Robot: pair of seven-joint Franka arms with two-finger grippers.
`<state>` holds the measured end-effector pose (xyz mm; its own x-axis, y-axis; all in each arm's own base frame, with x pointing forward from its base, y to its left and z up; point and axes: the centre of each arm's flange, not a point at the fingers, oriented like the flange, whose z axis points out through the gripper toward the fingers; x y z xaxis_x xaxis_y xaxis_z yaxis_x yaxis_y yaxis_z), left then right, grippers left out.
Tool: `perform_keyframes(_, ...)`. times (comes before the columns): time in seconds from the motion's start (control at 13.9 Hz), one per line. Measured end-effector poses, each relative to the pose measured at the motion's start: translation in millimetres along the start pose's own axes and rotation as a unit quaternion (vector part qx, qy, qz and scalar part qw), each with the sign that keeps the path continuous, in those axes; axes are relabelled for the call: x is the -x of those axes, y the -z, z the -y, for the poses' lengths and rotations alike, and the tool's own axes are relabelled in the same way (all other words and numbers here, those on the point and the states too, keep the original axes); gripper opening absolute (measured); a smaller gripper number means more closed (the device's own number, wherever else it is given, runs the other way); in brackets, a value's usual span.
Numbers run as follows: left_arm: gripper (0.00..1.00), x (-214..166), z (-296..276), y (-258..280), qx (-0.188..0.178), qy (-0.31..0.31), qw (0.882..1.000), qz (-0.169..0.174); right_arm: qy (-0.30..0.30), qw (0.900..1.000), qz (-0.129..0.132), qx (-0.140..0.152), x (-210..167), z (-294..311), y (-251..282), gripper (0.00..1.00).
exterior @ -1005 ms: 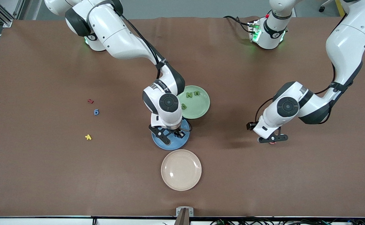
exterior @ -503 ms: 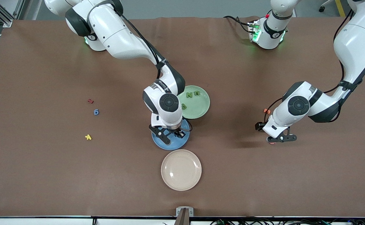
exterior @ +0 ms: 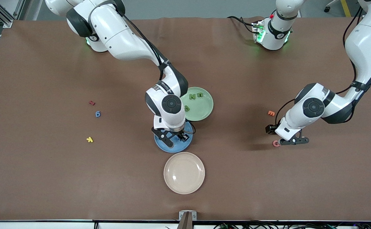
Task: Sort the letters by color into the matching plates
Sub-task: 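Grasp the green B with the left gripper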
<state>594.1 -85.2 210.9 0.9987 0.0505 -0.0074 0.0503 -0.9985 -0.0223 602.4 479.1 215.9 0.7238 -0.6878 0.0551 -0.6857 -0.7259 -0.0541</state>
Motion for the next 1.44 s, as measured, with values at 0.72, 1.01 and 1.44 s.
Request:
perform_keyframes(0.72, 0.70, 6.0, 10.9, -25.8, 0.010, -0.006, 1.000, -0.012, 0.000, 1.000, 0.000, 0.000, 0.0, 0.0, 0.0, 1.00)
perform_keyframes(1.01, 0.61, 9.1, 10.1, -29.2, 0.011, -0.008, 1.000, -0.008, -0.001, 1.000, -0.001, 0.000, -1.5, -0.2, 0.0, 1.00)
perform_keyframes(1.44, 0.53, 16.0, 7.6, -34.6, 0.010, -0.012, 1.000, -0.001, 0.000, 1.000, -0.002, 0.001, -1.9, -0.3, -0.3, 1.00)
